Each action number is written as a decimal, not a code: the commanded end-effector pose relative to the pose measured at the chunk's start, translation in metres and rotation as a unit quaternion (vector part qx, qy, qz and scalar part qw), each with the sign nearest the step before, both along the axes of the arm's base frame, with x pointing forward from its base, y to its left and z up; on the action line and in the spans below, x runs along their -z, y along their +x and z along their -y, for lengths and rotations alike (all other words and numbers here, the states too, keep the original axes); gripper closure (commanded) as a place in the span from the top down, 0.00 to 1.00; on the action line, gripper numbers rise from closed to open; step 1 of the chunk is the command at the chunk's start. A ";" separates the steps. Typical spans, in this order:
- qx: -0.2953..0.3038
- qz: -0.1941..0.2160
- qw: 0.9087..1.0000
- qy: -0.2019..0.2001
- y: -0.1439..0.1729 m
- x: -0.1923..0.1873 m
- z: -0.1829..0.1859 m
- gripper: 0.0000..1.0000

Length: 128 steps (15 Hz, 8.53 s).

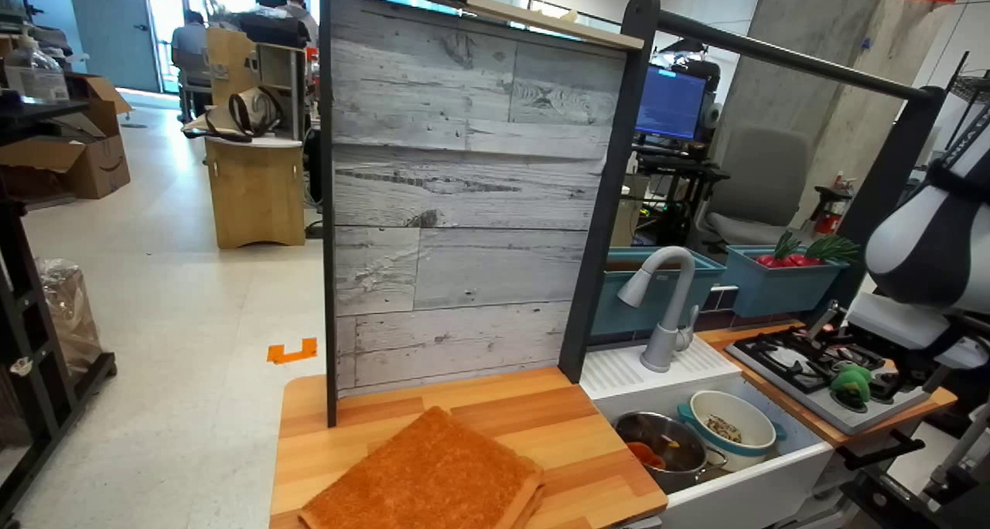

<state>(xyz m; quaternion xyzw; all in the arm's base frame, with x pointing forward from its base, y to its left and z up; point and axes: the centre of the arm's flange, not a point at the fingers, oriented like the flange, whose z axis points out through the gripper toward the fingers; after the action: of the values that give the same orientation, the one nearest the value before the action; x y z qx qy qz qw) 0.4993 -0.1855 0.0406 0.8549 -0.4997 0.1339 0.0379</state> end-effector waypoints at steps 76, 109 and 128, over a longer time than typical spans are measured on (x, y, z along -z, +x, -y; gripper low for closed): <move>-0.022 0.106 0.969 0.223 0.033 -0.022 -0.061 0.01; 0.338 0.262 0.903 0.046 0.108 0.019 0.158 0.79; 0.370 0.233 0.898 0.054 0.112 0.043 0.150 0.57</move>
<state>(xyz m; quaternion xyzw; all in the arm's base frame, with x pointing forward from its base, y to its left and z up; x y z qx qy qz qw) 0.5954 -0.3414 -0.0071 0.5544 -0.7789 0.2846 -0.0699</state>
